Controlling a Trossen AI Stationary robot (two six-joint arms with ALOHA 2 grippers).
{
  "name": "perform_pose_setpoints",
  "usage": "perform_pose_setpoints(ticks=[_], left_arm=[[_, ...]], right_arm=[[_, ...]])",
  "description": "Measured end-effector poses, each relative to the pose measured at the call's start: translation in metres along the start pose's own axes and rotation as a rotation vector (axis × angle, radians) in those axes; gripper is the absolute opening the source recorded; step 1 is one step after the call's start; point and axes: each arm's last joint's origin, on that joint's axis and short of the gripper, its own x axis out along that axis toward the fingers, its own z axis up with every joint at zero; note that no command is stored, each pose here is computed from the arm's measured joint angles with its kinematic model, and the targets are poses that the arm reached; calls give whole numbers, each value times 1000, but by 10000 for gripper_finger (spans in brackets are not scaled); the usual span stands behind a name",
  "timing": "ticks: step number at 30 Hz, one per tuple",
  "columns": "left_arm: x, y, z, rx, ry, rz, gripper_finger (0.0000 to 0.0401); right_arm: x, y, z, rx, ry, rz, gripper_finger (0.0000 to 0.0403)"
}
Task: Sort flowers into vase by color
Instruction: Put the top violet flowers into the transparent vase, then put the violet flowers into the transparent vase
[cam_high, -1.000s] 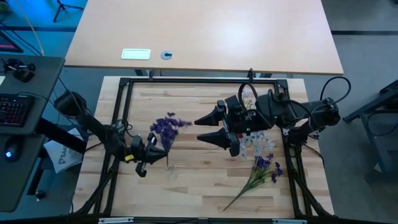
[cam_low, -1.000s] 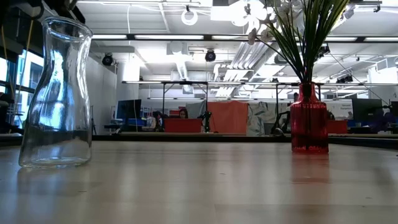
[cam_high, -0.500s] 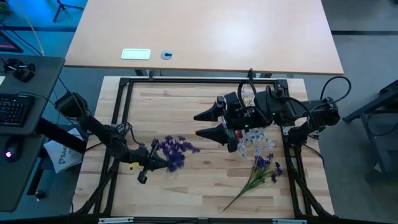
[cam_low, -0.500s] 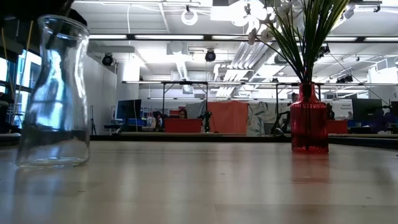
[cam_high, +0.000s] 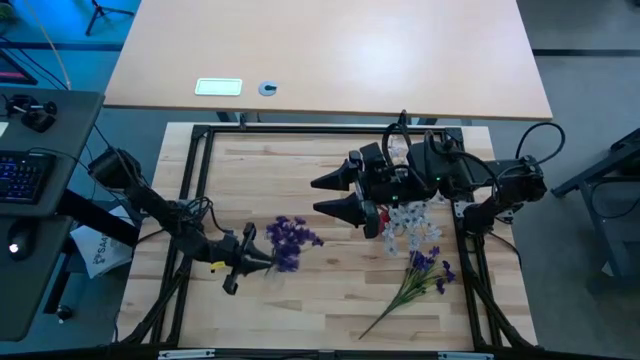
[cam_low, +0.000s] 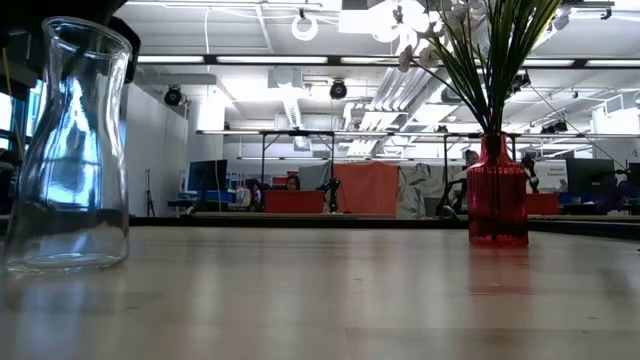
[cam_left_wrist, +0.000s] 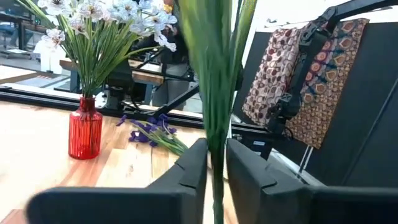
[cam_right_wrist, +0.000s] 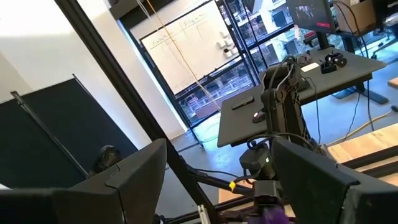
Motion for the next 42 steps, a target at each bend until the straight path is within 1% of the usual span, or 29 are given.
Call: perform_pose_setpoints(ticks=[4,7,12,17,21,26,28,31,34,36,39,40,42], left_arm=[[-1,-1,-2,2,15,-5,88],[-2,-3,-4,-20,38,-12,119],[-5,-6,1,-52,16,-31,157],[-11,-6,22,-101,-73,-50,177],[-20,-3,45,-85,-166,-56,182],[-34,3,71,-95,-279,4,182],[-36,4,87,-109,-340,61,182],[-36,6,124,-133,-461,134,182],[-30,5,160,-83,-500,169,182],[-22,4,181,-27,-463,180,182],[-8,4,207,62,-343,188,182],[-3,6,213,80,-296,202,182],[5,11,225,73,-225,223,182]], right_arm=[[0,0,0,15,0,0,287],[0,0,0,15,0,0,287],[0,0,0,15,0,0,287],[0,0,0,15,-1,1,287],[0,0,0,10,0,2,287],[0,0,0,8,3,8,287],[0,1,0,7,9,19,287],[0,0,-2,-11,28,15,287],[-3,-2,-6,1,84,-9,287],[-6,-3,-7,31,126,-9,287],[-13,-2,-8,78,179,-2,287],[-14,-1,-9,96,203,11,287],[-17,3,-13,148,260,49,287]])
